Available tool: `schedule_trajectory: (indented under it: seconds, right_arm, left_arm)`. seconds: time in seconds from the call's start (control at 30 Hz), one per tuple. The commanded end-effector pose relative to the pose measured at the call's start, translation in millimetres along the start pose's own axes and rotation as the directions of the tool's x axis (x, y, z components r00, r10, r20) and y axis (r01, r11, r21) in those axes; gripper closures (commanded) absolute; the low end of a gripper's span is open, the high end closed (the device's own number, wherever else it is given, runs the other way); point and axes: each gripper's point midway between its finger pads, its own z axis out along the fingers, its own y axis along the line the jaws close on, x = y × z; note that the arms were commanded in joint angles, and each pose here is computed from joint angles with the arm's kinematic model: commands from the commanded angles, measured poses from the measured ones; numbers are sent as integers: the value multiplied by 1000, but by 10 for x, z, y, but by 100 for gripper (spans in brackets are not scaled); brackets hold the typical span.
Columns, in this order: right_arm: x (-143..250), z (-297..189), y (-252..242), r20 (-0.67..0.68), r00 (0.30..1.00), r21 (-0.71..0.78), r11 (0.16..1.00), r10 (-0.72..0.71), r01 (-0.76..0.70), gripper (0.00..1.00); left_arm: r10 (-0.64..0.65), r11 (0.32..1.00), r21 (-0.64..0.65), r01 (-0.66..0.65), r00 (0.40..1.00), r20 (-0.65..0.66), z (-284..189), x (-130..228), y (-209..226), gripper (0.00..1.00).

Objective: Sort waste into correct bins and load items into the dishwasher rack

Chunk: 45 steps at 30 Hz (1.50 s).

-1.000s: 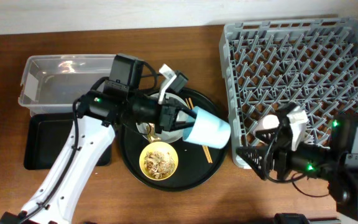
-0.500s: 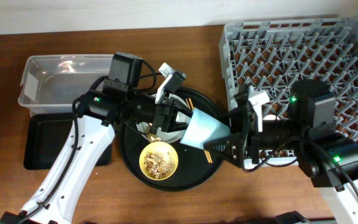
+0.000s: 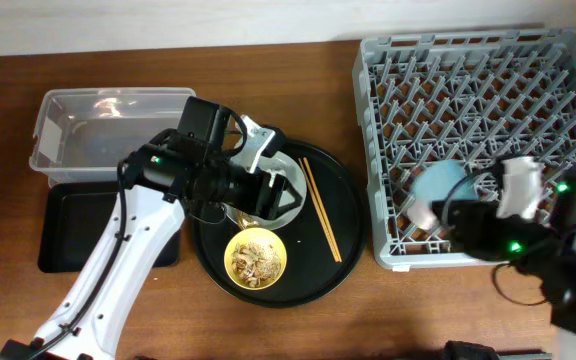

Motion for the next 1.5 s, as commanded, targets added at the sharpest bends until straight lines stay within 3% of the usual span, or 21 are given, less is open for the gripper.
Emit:
schedule_trajectory:
  seconds: [0.0, 0.1, 0.17, 0.27, 0.33, 0.4, 0.53, 0.57, 0.6, 0.73, 0.77, 0.83, 0.87, 1.0, 1.1, 1.17, 1.23, 1.27, 1.37, 1.4, 1.47]
  right_arm:
    - [-74, 51, -852, 3, 976, 352, 913, 217, -205, 48]
    - [148, 671, -1325, -218, 887, 464, 843, 407, -273, 47]
    - [172, 995, -1514, -262, 853, 484, 826, 451, -288, 43]
    - [122, 1200, -1523, -273, 848, 436, 844, 454, -311, 16]
    - [-54, 1094, -1390, -239, 873, 385, 866, 426, -318, 6]
    - [-300, 790, -1075, -168, 909, 288, 901, 382, -325, 5]
    - [-375, 91, -622, -3, 958, 216, 935, 288, -280, 7]
    - [-310, -108, -504, 39, 964, 207, 941, 264, -267, 1]
    - [-264, -199, -449, 55, 965, 203, 944, 255, -261, 1]
    - [-130, -299, -383, 47, 965, 204, 943, 259, -264, 1]
    - [-116, -276, -389, 33, 963, 204, 942, 268, -268, 1]
    - [-118, -223, -418, 12, 960, 208, 939, 279, -276, 1]
    - [-121, -173, -414, -8, 957, 195, 939, 290, -282, 1]
    - [-124, -144, -432, -18, 955, 198, 938, 295, -286, 1]
    - [-124, -145, -439, -18, 956, 202, 937, 294, -285, 1]
    - [-135, -144, -439, -14, 956, 200, 938, 292, -284, 1]
    - [-134, -144, -439, -14, 956, 200, 938, 293, -284, 1]
    - [-134, -144, -439, -14, 956, 200, 938, 293, -284, 1]
    - [-134, -144, -438, -14, 956, 200, 938, 293, -284, 1]
    - [-134, -144, -438, -14, 956, 200, 938, 293, -284, 1]
    - [-134, -144, -438, -14, 956, 200, 938, 293, -284, 1]
  left_arm:
    - [-11, 995, -101, 11, 1000, 2, -28, 2, 159, 20]
    - [-16, 995, -100, 15, 1000, -4, -28, 19, 157, 19]
    - [-15, 995, -100, 15, 1000, -4, -28, 19, 157, 19]
    - [-16, 995, -101, 15, 1000, -4, -28, 21, 158, 18]
    - [-20, 995, -101, 18, 1000, -15, -23, 48, 151, 18]
    - [-18, 995, -103, 15, 999, -31, -8, 86, 137, 18]
    - [25, 954, -293, -65, 990, -139, 163, 334, 222, 20]
    - [7, 911, -404, -85, 982, -191, 320, 554, 355, 26]
    - [-1, 894, -437, -94, 977, -212, 436, 681, 416, 29]
    - [-49, 896, -439, -70, 966, -254, 1058, 1193, 583, 53]
    - [-49, 896, -438, -80, 960, -276, 1146, 1277, 606, 55]
    - [-31, 897, -427, -114, 947, -318, 1340, 1392, 605, 77]
    - [-29, 895, -424, -138, 931, -365, 1461, 1509, 611, 96]
    - [-30, 893, -429, -135, 934, -356, 1371, 1359, 495, 100]
    - [-68, 889, -454, -63, 962, -266, 739, 955, 341, 100]
    - [-167, 941, -301, 152, 986, -24, -43, 557, 474, 100]
    - [-252, 954, -136, 268, 960, 123, -534, 427, 864, 100]
    - [-331, 932, -78, 353, 921, 207, -780, 426, 1208, 100]
    - [-464, 884, 245, 398, 813, 352, -1119, 369, 1716, 100]
    - [-522, 837, 414, 358, 748, 409, -1248, 333, 1883, 100]
    - [-631, 732, 606, 312, 646, 430, -1360, 307, 2086, 100]
